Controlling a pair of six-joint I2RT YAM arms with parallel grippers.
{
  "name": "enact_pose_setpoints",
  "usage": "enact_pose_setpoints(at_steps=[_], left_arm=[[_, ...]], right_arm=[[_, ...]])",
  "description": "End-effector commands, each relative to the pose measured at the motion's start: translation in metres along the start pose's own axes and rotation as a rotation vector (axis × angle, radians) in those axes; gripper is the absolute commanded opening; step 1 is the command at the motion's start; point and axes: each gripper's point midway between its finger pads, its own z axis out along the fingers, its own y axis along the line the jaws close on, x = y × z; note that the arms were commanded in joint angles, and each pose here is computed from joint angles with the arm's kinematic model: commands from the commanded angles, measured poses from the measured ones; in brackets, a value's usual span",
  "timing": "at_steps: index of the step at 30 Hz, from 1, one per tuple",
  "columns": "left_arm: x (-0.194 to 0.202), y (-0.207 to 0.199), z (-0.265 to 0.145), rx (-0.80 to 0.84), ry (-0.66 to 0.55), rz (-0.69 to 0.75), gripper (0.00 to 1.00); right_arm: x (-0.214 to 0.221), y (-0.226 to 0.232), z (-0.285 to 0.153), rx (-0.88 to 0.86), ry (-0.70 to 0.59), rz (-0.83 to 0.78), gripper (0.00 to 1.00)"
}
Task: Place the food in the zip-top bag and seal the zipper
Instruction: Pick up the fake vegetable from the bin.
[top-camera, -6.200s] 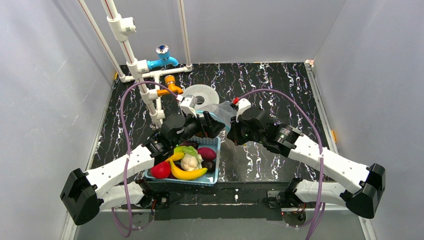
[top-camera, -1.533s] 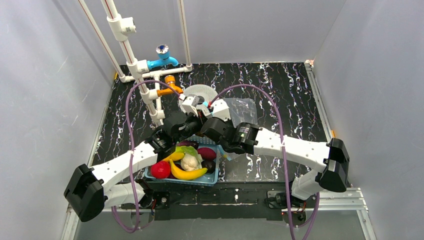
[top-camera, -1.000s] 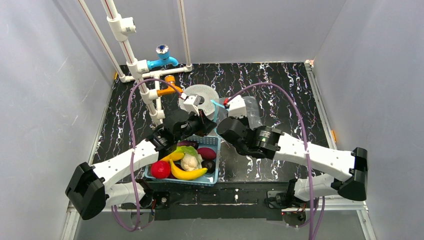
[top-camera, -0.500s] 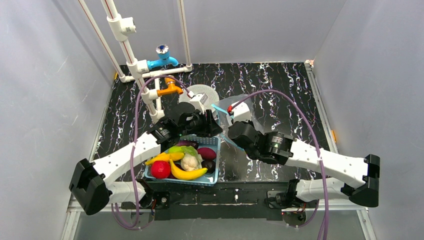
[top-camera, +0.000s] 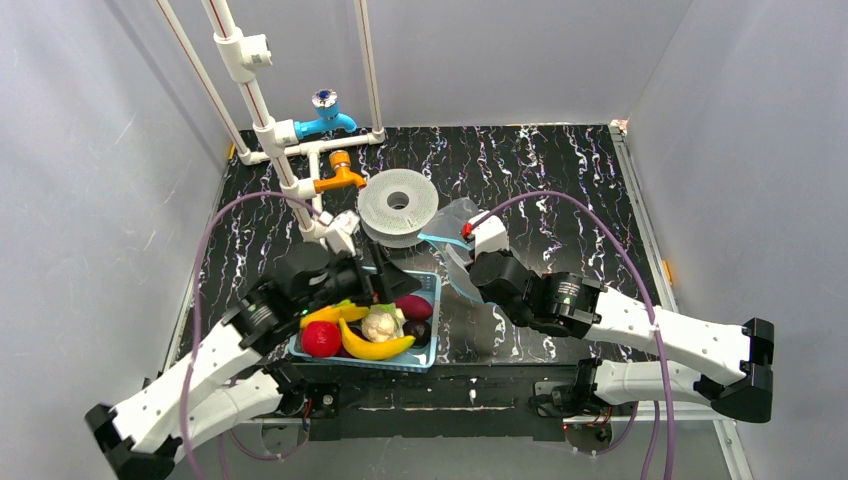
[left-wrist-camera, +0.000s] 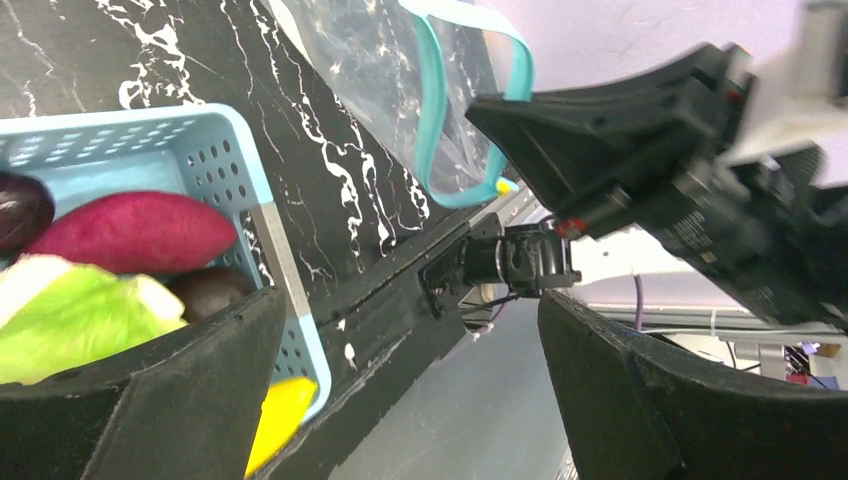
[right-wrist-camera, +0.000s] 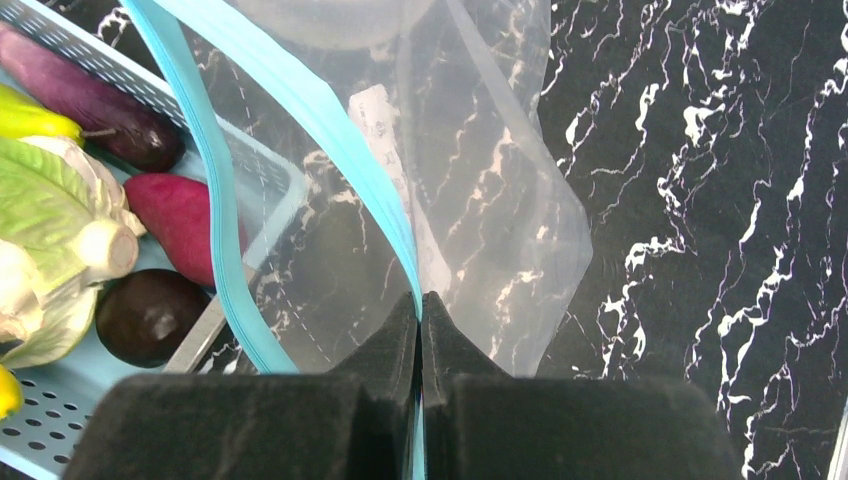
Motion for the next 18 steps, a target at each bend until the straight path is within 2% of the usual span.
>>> enact_pose_setpoints(at_steps=[1, 9, 12, 15, 18], left_arm=[[0.014, 0.032, -0.036, -0.132, -0.012, -0.024, 0.98], [0.008, 0.103, -0.088, -0.648, -0.012, -0.003, 0.96], [-0.003, 0.115, -0.112, -0.772, -0.073, -0.021, 0.96], [-0.003, 0.128, -0.139, -0.907, -0.128, -0.102, 0.98], [0.009, 0.138, -0.149, -0.981, -0.119, -0.175, 0.98]], right_arm=[[-0.003, -0.013, -0.014, 0.038, 0.023, 0.033, 0.01], [-0.01, -0.047, -0.043, 0.119, 0.039, 0.046, 0.01], [-0.011, -0.051, -0.047, 0.122, 0.041, 0.036, 0.01], [-0.01, -0.042, -0.037, 0.112, 0.052, -0.007, 0.01], [-0.009, -0.028, -0.022, 0.106, 0.065, -0.041, 0.01]])
